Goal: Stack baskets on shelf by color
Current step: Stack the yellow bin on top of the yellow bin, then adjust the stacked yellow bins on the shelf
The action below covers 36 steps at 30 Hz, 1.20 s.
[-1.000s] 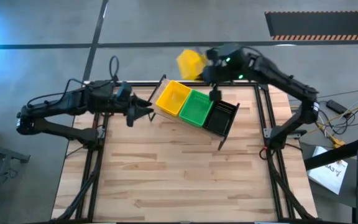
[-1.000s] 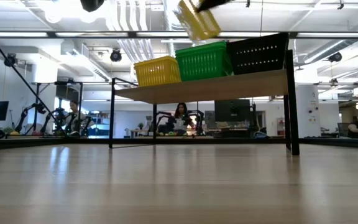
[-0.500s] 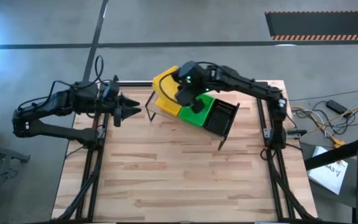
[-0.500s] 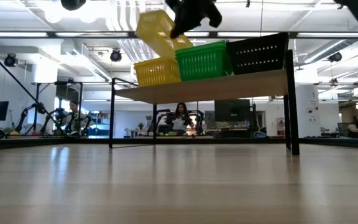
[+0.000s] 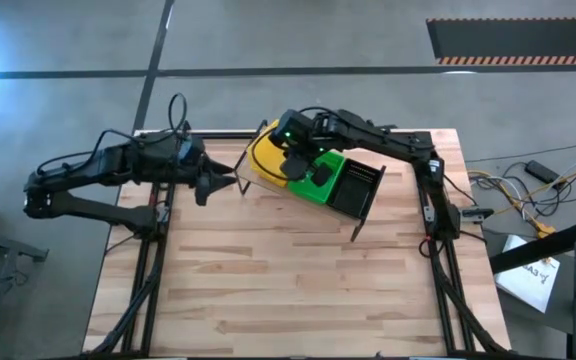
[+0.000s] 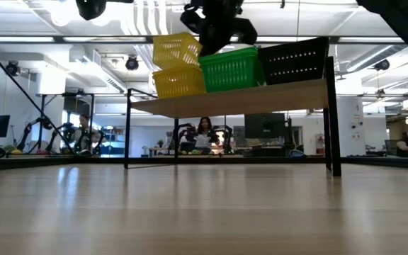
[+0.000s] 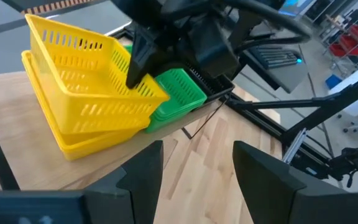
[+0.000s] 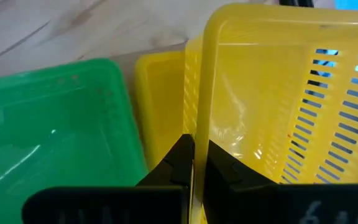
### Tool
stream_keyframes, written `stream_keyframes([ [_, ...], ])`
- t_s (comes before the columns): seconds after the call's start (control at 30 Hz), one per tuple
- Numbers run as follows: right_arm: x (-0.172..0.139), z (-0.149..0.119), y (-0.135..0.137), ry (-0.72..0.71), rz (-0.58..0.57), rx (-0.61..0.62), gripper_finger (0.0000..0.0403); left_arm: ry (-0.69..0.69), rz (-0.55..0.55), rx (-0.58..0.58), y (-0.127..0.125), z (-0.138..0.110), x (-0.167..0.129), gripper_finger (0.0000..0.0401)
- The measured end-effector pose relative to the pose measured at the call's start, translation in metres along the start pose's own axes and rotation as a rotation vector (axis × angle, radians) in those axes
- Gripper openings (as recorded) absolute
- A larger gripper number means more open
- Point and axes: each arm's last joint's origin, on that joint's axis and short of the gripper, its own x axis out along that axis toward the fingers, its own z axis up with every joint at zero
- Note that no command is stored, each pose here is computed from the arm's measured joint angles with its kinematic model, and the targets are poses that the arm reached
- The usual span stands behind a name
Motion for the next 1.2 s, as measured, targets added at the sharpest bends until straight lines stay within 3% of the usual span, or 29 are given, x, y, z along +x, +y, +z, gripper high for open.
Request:
stream_keyframes([
  [0.3,0.001,-0.007,0.006,0.033,0.073,-0.042,0.0009,0.019,0.011,0.001,-0.001,0.001,0.011,0.0178],
  [0.5,0.005,-0.009,0.004,0.049,0.06,-0.038,0.0014,0.023,0.014,-0.024,-0.001,0.001,0.014,0.0178],
  [0.9,-0.001,-0.013,0.003,0.117,0.025,0.013,0.0123,0.014,0.013,-0.051,-0.001,0.001,0.012,0.0178],
  [0.97,-0.009,-0.013,0.002,0.121,0.005,0.128,0.0133,0.014,0.015,-0.052,-0.001,0.001,0.012,0.0178],
  [1.13,-0.042,-0.014,0.001,0.124,-0.143,0.789,0.0135,0.013,0.056,-0.059,0.001,0.001,0.018,0.0178],
  [1.2,-0.055,-0.016,0.01,0.134,-0.112,0.966,0.013,0.02,0.09,-0.077,0.003,0.0,0.023,0.0178],
])
